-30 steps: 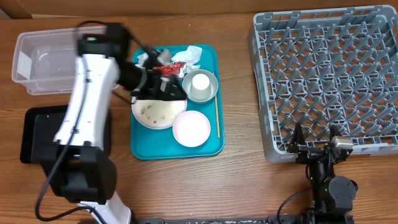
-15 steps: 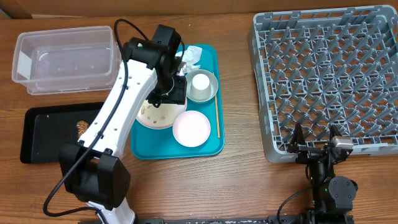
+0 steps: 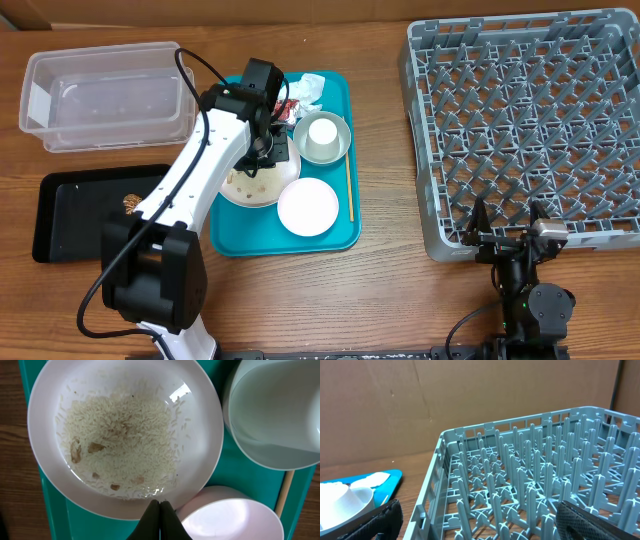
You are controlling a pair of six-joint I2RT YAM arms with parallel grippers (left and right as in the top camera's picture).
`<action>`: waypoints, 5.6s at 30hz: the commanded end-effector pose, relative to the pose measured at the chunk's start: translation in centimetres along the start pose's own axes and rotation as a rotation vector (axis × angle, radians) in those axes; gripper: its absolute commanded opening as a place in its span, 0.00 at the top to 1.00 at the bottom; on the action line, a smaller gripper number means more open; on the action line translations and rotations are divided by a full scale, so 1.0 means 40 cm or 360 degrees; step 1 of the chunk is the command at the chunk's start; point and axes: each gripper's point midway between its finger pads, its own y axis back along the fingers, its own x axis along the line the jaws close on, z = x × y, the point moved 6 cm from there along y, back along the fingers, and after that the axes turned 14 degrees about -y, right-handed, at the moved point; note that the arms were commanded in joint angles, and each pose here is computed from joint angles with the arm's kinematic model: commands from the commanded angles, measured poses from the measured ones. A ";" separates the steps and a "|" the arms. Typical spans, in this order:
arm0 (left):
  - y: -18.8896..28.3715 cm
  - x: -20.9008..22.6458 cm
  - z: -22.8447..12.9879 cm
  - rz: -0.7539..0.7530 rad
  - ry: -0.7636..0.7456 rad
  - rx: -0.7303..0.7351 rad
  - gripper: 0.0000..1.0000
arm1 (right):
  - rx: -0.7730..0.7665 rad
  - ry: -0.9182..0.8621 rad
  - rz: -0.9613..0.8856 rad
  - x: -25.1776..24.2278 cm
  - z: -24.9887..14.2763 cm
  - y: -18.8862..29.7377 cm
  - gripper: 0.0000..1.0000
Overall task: Sort waste into correct bins and load items into the dishwasher
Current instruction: 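Move the left gripper over to the rim of the white rice plate, then close the left gripper on the white plate's rim, then lift the white rice plate and swing it left over the black tray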
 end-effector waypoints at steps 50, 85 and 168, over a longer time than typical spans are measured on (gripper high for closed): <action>-0.139 -0.118 -0.051 -0.0036 -0.0435 -0.0108 0.62 | -0.0007 0.0006 0.0005 -0.001 -0.004 0.000 0.00; -0.198 -0.108 -0.101 -0.0032 -0.0600 -0.0060 0.78 | -0.0007 0.0006 0.0005 -0.001 -0.004 0.000 0.00; 0.241 0.198 0.052 0.0351 0.0241 0.0017 0.96 | -0.0007 0.0006 0.0005 -0.001 -0.004 0.000 0.00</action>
